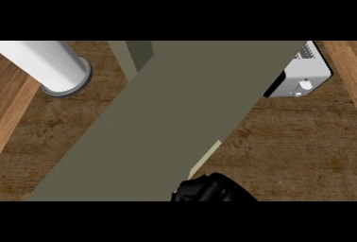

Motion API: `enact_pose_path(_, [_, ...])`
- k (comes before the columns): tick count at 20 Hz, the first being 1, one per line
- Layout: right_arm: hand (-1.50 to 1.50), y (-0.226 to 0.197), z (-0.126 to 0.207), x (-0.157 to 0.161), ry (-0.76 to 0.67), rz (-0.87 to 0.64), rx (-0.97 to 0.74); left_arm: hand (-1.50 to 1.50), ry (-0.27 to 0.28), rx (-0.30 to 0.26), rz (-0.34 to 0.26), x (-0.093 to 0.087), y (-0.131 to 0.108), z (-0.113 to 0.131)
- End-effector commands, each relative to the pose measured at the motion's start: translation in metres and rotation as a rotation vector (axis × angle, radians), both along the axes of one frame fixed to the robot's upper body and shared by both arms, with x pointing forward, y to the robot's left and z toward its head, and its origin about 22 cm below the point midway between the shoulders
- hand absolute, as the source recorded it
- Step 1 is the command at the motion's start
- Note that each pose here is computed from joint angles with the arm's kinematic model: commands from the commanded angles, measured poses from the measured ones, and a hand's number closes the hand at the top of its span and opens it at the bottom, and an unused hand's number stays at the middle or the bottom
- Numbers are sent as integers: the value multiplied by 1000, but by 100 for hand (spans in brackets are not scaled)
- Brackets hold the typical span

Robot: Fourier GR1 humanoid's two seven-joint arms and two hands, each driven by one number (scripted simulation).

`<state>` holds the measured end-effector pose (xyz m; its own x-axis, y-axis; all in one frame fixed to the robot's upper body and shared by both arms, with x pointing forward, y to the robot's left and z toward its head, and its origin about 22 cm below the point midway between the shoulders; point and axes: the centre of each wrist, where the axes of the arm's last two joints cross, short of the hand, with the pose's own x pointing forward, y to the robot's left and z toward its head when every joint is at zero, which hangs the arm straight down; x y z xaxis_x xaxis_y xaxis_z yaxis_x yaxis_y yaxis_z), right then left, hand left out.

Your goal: Pick up the bottled water, place it into the cabinet and close the cabinet

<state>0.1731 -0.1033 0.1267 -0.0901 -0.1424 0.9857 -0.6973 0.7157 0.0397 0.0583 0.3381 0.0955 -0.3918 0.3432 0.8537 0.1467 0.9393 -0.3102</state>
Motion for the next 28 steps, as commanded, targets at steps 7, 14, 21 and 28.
enact_pose_path(7, [150, 6, 30, 101, 71, -9, 134, -150, -23, -5, 9, -20, 39, 19])
enact_pose_path(14, [150, -7, 29, 157, 100, -28, 104, -150, -27, -7, 39, -37, 45, 18])
enact_pose_path(21, [150, -12, 38, 200, 76, 14, 70, -150, -9, -10, 22, -48, 40, 14])
enact_pose_path(28, [150, 14, 39, 215, 88, 50, 25, -150, 0, -38, 6, -40, 34, 19])
